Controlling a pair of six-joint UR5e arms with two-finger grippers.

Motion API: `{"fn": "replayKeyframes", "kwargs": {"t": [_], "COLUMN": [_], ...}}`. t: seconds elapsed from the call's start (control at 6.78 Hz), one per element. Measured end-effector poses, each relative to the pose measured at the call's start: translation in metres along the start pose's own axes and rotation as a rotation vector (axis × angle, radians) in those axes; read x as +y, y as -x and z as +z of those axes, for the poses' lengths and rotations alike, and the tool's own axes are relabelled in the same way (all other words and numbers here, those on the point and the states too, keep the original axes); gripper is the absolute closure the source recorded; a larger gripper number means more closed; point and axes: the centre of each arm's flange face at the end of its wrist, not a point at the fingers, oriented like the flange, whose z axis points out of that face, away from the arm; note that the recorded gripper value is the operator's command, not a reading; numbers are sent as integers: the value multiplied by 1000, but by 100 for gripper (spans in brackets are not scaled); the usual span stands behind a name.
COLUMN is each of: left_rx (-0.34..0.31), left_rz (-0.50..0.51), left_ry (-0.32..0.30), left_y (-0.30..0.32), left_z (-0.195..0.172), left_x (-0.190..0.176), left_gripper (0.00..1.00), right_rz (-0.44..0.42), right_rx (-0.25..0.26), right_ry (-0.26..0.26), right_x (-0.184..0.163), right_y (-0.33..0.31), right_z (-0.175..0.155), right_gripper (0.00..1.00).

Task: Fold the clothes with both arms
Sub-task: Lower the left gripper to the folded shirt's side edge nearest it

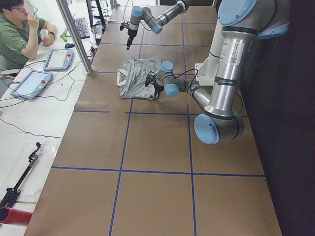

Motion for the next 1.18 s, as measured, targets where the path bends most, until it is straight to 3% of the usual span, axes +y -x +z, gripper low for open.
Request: {"fn": "replayKeyframes", "kwargs": {"t": [0.44, 0.74, 0.89, 1.03, 1.18], "left_rx": [-144, -193, -228, -248, -252], "left_rz": [53, 36, 44, 64, 80], "left_ry": [-110, -190, -228, -253, -263], "left_y": [72, 89, 94, 105, 115], "left_z": [29, 71, 80, 77, 76], "left_x": [-143, -233, -266, -285, -289], "left_gripper": [100, 100, 89, 1, 0], "right_rz": [3, 6, 8, 10, 10], "right_rx": [3, 4, 4, 4, 3], "right_ry": [-1, -4, -8, -10, -10], "right_x": [0, -2, -6, -7, -7], "right_y": [-1, -2, -3, -4, -3], "right_z": [1, 0, -2, -3, -3], "right_gripper": [0, 0, 0, 0, 0]}}
